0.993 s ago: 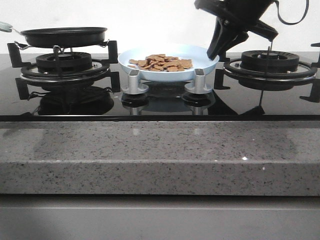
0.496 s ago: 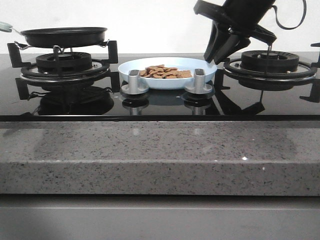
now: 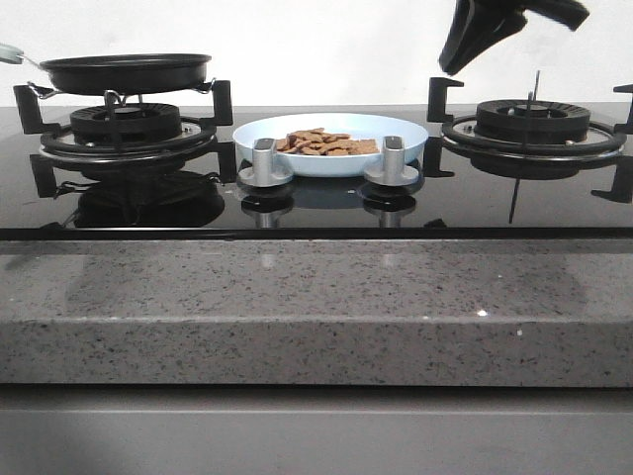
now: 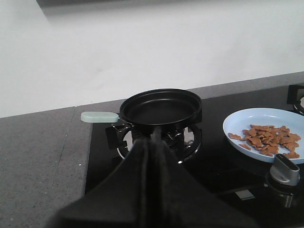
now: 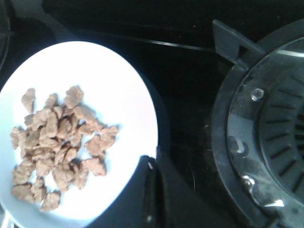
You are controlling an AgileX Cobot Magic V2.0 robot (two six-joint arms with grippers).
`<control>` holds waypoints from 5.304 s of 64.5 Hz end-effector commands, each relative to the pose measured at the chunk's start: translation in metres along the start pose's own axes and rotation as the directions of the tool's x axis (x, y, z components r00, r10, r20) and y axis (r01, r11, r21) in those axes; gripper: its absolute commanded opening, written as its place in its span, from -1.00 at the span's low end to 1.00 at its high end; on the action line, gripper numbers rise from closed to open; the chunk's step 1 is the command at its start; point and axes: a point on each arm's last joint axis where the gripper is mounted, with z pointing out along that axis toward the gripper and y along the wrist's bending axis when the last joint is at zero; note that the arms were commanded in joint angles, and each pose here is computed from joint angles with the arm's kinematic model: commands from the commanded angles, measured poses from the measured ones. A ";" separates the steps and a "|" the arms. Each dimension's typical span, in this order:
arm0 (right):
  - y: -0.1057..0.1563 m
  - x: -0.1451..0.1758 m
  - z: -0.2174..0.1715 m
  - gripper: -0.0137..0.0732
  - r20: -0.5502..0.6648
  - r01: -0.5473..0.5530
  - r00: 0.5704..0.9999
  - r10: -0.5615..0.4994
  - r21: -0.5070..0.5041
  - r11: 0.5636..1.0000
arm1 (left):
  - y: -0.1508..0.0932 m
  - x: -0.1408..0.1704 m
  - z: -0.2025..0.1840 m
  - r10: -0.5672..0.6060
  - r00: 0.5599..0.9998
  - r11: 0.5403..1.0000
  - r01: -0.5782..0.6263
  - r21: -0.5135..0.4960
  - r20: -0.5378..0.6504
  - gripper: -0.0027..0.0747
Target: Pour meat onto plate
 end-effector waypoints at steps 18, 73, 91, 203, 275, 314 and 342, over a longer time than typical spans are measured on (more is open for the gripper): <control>0.023 0.030 -0.096 -0.82 0.245 0.062 0.967 -0.069 0.037 0.997 | 0.004 -0.013 -0.001 -0.019 0.997 0.999 0.021 -0.034 0.071 -0.98; 0.014 0.274 -0.199 -0.82 0.708 0.146 0.666 -0.237 0.187 0.971 | 0.003 -0.013 -0.001 -0.019 0.997 0.999 0.021 -0.031 0.069 -0.98; 0.011 0.305 -0.203 -0.82 0.770 0.150 0.590 -0.243 0.191 0.970 | 0.003 -0.013 -0.001 -0.019 0.997 0.999 0.021 -0.031 0.069 -0.98; 0.011 0.306 -0.202 -0.82 0.762 0.153 0.600 -0.243 0.189 0.970 | -0.002 0.103 -0.034 -0.066 0.994 0.990 0.076 -0.120 0.084 -0.98; 0.011 0.306 -0.202 -0.82 0.761 0.153 0.601 -0.243 0.189 0.970 | -0.002 0.141 -0.024 -0.076 0.995 0.985 0.084 -0.154 0.058 -0.98; -0.028 0.343 -0.152 -0.82 0.782 -0.004 0.573 -0.244 0.300 0.954 | -0.002 0.141 -0.024 -0.076 0.995 0.985 0.084 -0.154 0.058 -0.98; -0.045 0.382 -0.117 -0.82 0.812 -0.012 0.526 -0.253 0.305 0.952 | -0.002 0.141 -0.024 -0.076 0.995 0.985 0.084 -0.154 0.058 -0.98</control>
